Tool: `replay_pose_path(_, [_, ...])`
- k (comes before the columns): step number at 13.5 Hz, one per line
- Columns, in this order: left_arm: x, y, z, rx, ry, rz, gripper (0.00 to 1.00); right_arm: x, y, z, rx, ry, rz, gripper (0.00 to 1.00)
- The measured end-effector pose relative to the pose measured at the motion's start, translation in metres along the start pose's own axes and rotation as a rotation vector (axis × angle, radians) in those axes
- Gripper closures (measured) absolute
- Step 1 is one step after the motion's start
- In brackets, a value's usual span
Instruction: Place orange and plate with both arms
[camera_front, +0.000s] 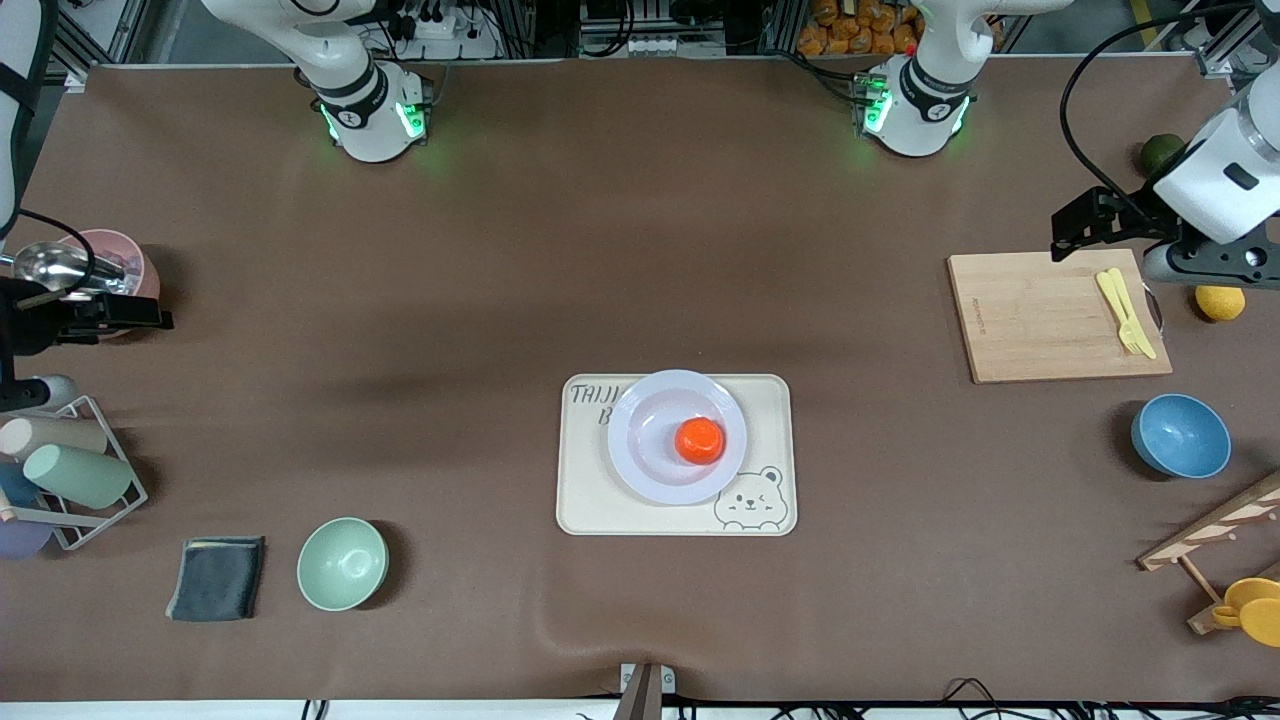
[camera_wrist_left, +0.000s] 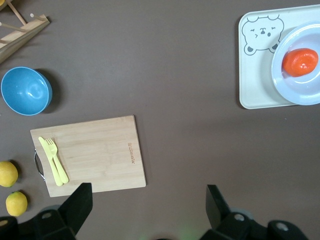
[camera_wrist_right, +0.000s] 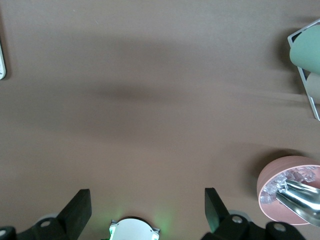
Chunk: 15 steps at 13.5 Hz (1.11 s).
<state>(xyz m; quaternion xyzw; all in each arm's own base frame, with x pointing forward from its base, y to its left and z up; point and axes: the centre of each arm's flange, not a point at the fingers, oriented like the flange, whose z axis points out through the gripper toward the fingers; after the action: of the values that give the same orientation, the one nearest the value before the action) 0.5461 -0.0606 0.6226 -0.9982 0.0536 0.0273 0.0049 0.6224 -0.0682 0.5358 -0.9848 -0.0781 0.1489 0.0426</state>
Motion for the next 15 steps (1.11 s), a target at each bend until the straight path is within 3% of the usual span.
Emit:
replay_pose_path(4, [0.0,0.0,-0.001,0.0,0.001,0.0,0.0,-0.004,0.004,0.008,-0.014,0.084,-0.001,0.0])
replay_pose_path(10, [0.0,0.002,-0.001,0.0,-0.002,0.003,0.0,-0.027,-0.008,0.031,-0.012,0.17,-0.028,0.0])
replay_pose_path(15, [0.004,0.001,0.008,-0.001,-0.021,0.002,0.0,-0.041,-0.018,0.017,-0.075,0.217,-0.059,0.0])
